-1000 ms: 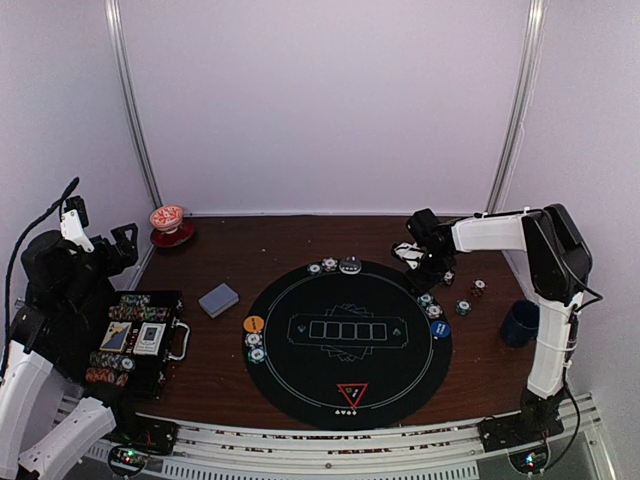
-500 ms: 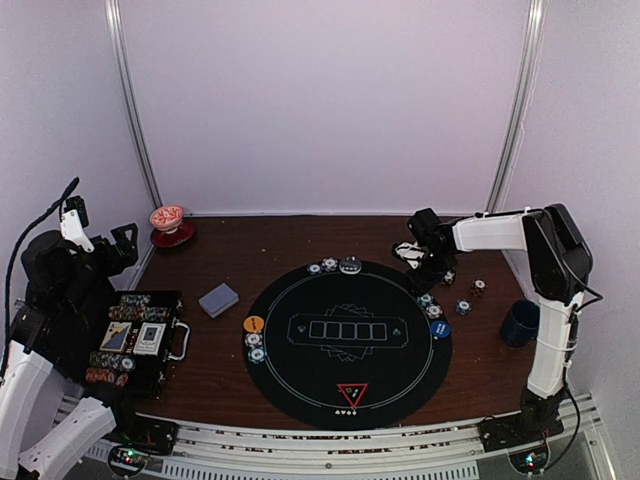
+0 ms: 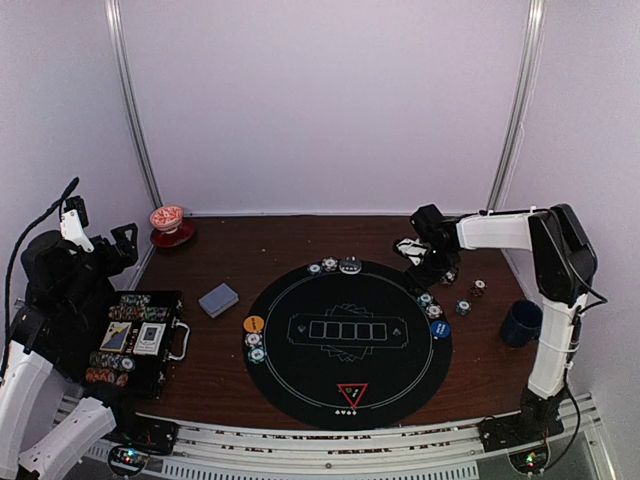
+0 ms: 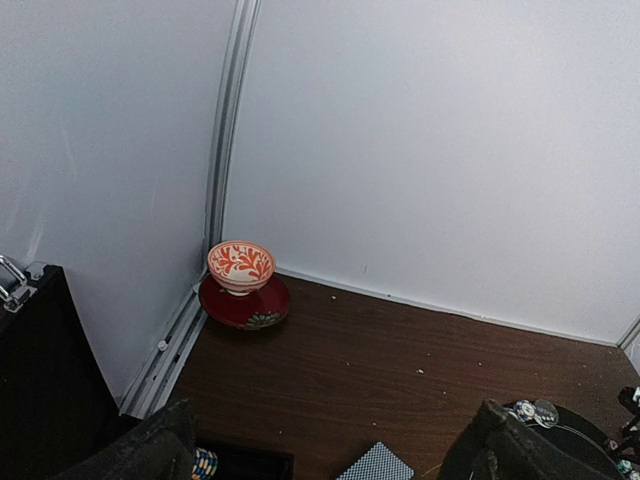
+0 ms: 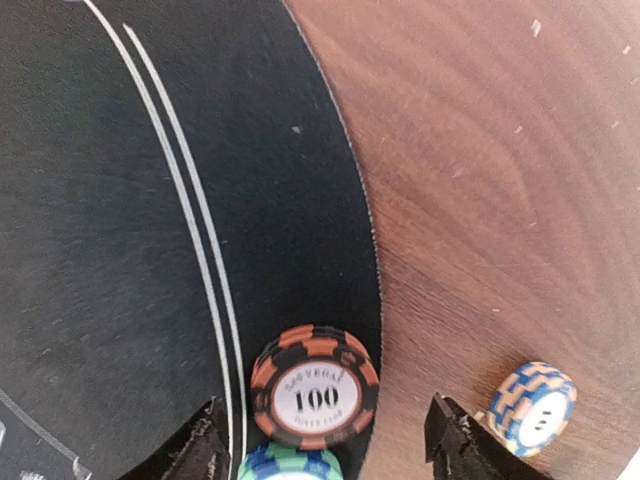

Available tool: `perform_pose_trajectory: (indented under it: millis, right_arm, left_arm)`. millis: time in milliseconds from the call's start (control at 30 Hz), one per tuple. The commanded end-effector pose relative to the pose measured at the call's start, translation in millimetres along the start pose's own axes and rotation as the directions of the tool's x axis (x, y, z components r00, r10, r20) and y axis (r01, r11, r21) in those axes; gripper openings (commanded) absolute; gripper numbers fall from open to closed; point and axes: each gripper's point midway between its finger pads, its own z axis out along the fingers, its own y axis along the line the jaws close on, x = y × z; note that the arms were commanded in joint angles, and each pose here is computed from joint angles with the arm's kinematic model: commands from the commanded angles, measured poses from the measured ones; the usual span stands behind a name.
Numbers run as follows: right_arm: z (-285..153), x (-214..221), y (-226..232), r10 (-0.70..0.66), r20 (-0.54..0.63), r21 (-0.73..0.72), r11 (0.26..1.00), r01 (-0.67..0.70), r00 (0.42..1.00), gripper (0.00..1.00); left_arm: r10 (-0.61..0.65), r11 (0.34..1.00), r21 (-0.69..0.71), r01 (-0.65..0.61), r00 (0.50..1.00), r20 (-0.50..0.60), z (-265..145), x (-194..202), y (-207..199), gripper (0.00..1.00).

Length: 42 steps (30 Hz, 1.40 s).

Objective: Distribute texas hold em gaming equipment
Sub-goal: Place the poker chips pile in the small blind area, then pick up the pile of poker chips from the pile of poker chips.

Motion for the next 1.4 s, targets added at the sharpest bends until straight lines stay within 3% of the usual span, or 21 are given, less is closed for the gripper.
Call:
perform_pose_trajectory:
  millis: [0, 200, 333, 500, 933, 1367]
  right_arm:
    - [-50.6, -24.4, -10.2, 0.024, 0.141, 0.006, 1.0, -0.025, 0.99, 0.73]
    - [-102.7, -20.4, -56.5, 0.137, 0.245, 0.018, 0.989, -0.146, 0.96, 0.83]
    - [-109.6, 15.6, -110.4, 0.285, 0.211, 0.029, 0.954, -0.297, 0.935, 0.84]
    - [-95.9, 65.6, -151.6, 0.352, 0.131, 0.141, 0.919, -0.369, 0.927, 0.84]
    - [-49.1, 110.8, -131.7, 0.345, -0.067, 0.05, 0.938, -0.342, 0.936, 0.81]
    - [-30.6, 122.5, -123.3, 0.33, -0.129, 0.023, 0.944, -0.33, 0.935, 0.72]
  left_arm:
    - [-0.015, 1.0, 0.01, 0.014, 0.998, 0.055, -1.9, -12.4, -0.9, 0.98]
    - [-0.014, 1.0, 0.008, 0.013, 0.998, 0.058, -2.4, -12.9, -0.7, 0.98]
    - [-0.015, 1.0, 0.009, 0.014, 0.998, 0.058, -2.5, -12.5, -0.8, 0.98]
    - [-0.014, 1.0, 0.009, 0.014, 0.998, 0.055, -1.8, -12.1, -0.9, 0.98]
    - [-0.016, 1.0, 0.008, 0.015, 0.997, 0.071, -5.5, -15.5, -0.3, 0.98]
    - [-0.014, 1.0, 0.009, 0.014, 0.997, 0.071, -5.5, -15.4, -0.5, 0.98]
